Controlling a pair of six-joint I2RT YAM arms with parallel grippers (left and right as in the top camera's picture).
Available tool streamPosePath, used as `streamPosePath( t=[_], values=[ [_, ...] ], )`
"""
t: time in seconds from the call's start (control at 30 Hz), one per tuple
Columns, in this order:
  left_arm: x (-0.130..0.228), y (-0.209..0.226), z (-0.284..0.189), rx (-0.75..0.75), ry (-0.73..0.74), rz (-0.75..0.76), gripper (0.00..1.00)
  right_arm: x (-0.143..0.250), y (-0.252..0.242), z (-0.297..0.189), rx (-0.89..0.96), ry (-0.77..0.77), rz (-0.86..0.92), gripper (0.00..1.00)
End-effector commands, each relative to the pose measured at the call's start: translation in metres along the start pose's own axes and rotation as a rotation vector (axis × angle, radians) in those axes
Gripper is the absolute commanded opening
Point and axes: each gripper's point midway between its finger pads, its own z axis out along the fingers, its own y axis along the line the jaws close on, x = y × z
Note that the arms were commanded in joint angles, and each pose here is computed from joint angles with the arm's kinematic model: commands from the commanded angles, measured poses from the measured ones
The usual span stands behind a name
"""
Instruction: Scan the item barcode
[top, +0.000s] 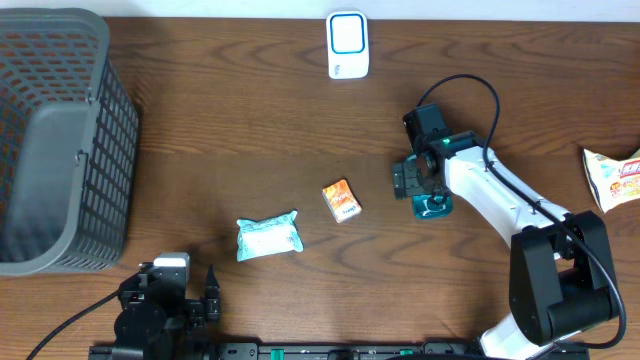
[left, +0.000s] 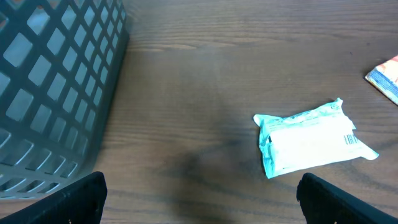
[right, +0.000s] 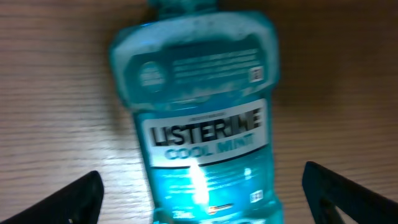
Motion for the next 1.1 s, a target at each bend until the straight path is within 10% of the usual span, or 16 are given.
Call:
streamPosePath(
  t=[0.0,0.33,0.63,0.87,1.07],
  values=[
    [0.001,0.002,0.000,-0.010,0.004,-0.002,0.98,-0.001,-0.011,0.003,0.078,-0.012,-0.040,0.89],
    [0.001,0.002,0.000,-0.010,0.004,-0.002,0.98,0.023,0.000,0.057,0.073,0.129,-0.071,0.73],
    [0.001,0.002,0.000,-0.010,0.004,-0.002,0.98,0.047,0.041,0.069,-0.154,0.253,-0.049,0.15],
    [0.001,0.002,0.000,-0.010,0.003,-0.002,0.98,0.054,0.065,0.048,-0.352,0.322,-0.005,0.18],
    [0.001,0.002,0.000,-0.010,0.003,-0.002,0.98,0.048,0.034,0.059,-0.160,0.283,-0.001,0.20]
  ],
)
